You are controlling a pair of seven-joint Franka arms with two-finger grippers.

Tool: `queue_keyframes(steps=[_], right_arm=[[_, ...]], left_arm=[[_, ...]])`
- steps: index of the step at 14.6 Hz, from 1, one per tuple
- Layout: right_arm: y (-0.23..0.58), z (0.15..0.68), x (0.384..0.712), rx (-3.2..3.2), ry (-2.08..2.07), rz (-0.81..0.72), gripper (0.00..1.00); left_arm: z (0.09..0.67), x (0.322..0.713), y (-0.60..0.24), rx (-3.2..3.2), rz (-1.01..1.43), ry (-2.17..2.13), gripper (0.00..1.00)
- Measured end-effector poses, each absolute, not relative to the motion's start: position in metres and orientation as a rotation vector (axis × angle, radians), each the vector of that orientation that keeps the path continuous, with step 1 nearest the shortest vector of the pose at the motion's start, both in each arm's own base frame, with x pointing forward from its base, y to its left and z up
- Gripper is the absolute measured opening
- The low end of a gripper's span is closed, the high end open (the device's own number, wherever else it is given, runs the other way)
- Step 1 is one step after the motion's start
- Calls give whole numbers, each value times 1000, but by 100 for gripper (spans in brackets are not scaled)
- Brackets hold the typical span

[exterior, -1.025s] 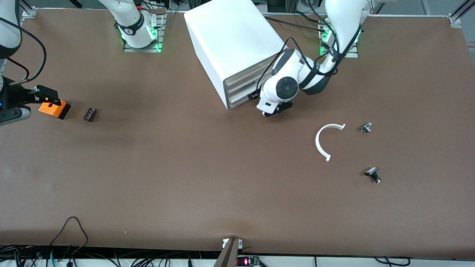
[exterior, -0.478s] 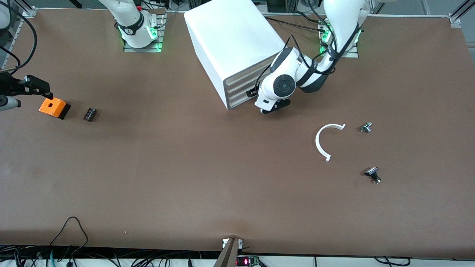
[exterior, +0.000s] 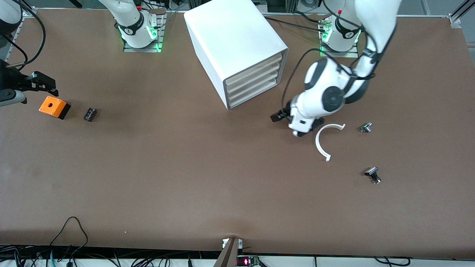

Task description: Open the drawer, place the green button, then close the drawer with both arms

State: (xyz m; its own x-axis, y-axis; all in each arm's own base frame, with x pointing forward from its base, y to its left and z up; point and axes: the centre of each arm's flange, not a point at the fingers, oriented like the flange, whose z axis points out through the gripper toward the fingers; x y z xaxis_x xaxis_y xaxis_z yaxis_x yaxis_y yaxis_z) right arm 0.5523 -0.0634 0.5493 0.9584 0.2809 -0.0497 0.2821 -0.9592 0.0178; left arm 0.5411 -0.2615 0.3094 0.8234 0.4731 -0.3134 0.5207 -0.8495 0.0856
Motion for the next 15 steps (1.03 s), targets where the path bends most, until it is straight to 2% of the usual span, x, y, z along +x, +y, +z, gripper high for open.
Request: queue_keyframes(steps=[2,6,12,15], right_arm=[[-64,547,552,3085,443,-78,100],[-60,543,554,3082,454,-64,100],[-51,543,551,3071,497,-34,100],[-51,545,551,3065,529,-31,100]], left_arm=[[348,554,-225,2890,-312,745,100],[429,555,-166,2975,-217,554,100],[542,524,-88,3179,-7,103,100],[581,513,-71,3206,-40,62,100]])
